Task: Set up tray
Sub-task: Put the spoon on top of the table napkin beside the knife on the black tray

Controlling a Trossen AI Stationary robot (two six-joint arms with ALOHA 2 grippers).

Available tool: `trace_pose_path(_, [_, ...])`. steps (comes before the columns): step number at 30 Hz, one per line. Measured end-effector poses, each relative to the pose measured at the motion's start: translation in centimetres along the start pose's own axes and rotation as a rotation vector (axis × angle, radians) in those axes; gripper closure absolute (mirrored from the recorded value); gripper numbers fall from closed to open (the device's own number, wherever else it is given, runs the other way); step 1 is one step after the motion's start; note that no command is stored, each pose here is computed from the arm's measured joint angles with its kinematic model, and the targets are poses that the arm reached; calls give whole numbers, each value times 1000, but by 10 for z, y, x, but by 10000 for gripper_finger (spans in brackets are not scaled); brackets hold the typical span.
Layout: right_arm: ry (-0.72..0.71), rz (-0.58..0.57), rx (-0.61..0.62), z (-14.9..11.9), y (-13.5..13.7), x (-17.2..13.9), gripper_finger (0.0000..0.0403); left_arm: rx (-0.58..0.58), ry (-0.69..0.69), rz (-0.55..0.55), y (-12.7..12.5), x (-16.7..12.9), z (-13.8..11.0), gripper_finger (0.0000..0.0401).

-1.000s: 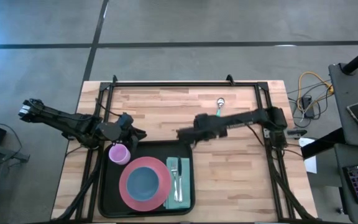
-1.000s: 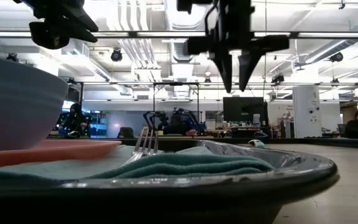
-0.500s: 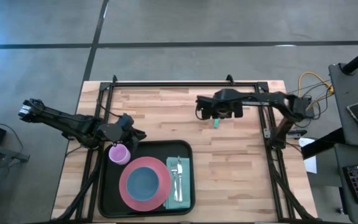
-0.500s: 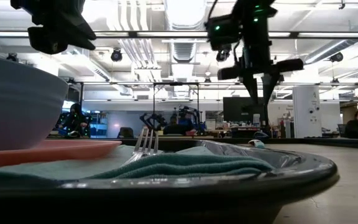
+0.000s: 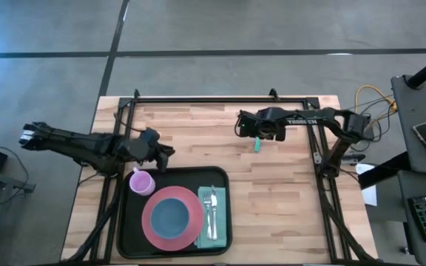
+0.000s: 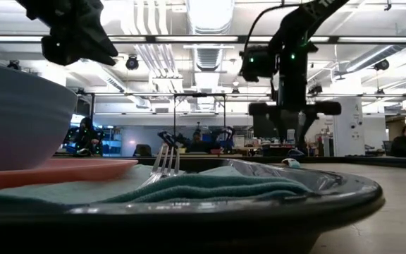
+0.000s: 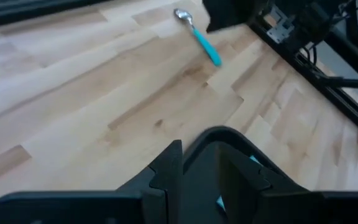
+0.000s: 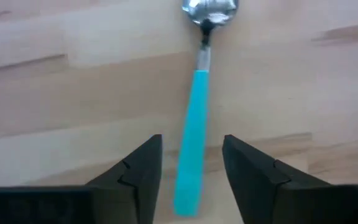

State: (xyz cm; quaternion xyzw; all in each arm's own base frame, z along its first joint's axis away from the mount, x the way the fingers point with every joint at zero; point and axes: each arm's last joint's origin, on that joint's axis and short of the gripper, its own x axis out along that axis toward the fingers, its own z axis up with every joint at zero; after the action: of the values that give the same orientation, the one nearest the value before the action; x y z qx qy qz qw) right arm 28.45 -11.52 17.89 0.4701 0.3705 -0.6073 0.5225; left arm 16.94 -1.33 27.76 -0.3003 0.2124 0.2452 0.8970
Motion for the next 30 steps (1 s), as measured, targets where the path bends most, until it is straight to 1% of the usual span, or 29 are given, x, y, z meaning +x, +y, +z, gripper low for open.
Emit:
trace_pose_path(4, [6, -47, -6, -4, -2, 12, 212, 13, -14, 10, 2, 0, 5, 326])
trace_pose_path(8, [6, -50, 30, -10, 0, 21, 196, 11, -16, 15, 3, 1, 6, 326])
trace_pose_path(13, [5, -24, 36, -15, 7, 30, 192, 14, -12, 19, 3, 2, 5, 326])
trace_pose_path(17, [-6, -42, 36, -14, 7, 37, 199, 38, -11, 19, 3, 2, 4, 326])
trace_pose_path(20, [1, -57, 11, -15, 7, 43, 215, 52, -8, 17, 3, 2, 4, 326])
trace_pose_path(23, [12, -56, 4, -16, 7, 46, 243, 53, -2, 10, 3, 2, 4, 326])
trace_pose_path(30, [27, -62, 18, -18, 5, 47, 345, 61, 0, 8, 3, 2, 4, 326])
